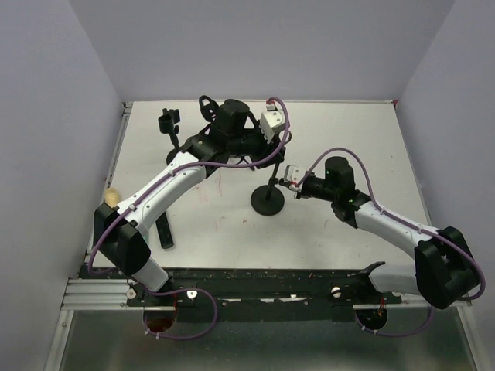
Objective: Remove the microphone from the stand
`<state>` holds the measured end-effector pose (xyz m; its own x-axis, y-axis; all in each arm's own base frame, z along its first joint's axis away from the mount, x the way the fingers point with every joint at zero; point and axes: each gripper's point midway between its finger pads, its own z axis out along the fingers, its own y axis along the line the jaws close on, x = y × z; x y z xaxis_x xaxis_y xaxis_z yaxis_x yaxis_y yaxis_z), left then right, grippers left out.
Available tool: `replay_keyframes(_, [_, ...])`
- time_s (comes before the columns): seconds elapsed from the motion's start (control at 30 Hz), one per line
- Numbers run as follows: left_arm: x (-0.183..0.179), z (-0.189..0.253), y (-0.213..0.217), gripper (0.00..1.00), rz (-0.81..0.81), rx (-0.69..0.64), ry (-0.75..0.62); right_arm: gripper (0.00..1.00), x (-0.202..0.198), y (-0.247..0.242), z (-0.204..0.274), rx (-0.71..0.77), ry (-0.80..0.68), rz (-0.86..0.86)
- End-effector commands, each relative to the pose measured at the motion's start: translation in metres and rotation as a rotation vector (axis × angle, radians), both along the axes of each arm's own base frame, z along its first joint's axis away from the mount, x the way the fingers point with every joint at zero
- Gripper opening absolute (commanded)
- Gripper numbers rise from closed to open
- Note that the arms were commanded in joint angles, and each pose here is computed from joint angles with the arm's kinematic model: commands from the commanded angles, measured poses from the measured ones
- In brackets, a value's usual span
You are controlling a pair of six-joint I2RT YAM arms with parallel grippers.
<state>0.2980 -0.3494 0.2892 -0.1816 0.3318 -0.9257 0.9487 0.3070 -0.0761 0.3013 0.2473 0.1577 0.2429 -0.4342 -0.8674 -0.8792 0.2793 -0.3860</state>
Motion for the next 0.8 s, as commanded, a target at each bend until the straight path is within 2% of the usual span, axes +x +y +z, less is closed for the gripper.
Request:
replay_keyframes(0.0, [0.001, 0.015, -0.011, 0.00, -0.017, -0.074, -0.008, 0.01, 0.042, -0.007, 0.034, -0.155, -0.596, -0.019])
replay_keyframes(0.13, [-0.002, 0.016, -0.011, 0.00, -0.026, -0.080, -0.008, 0.01, 0.036, -0.010, 0.018, -0.312, -0.793, 0.091])
replay_keyframes(0.23, [-0.001, 0.018, -0.011, 0.00, -0.021, -0.085, -0.010, 0.12, 0.023, -0.013, 0.008, -0.343, -0.858, 0.133])
replay_keyframes(0.53, [-0.002, 0.022, -0.008, 0.00, -0.021, -0.086, -0.027, 0.43, -0.013, -0.025, 0.010, -0.309, -0.543, 0.159])
replay_keyframes(0.67, [-0.002, 0.022, -0.009, 0.00, -0.022, -0.088, -0.028, 0.49, -0.021, -0.035, 0.019, -0.264, -0.435, 0.081])
replay_keyframes(0.77, [-0.002, 0.021, -0.009, 0.00, -0.024, -0.088, -0.024, 0.50, -0.019, -0.042, 0.030, -0.185, -0.299, -0.048])
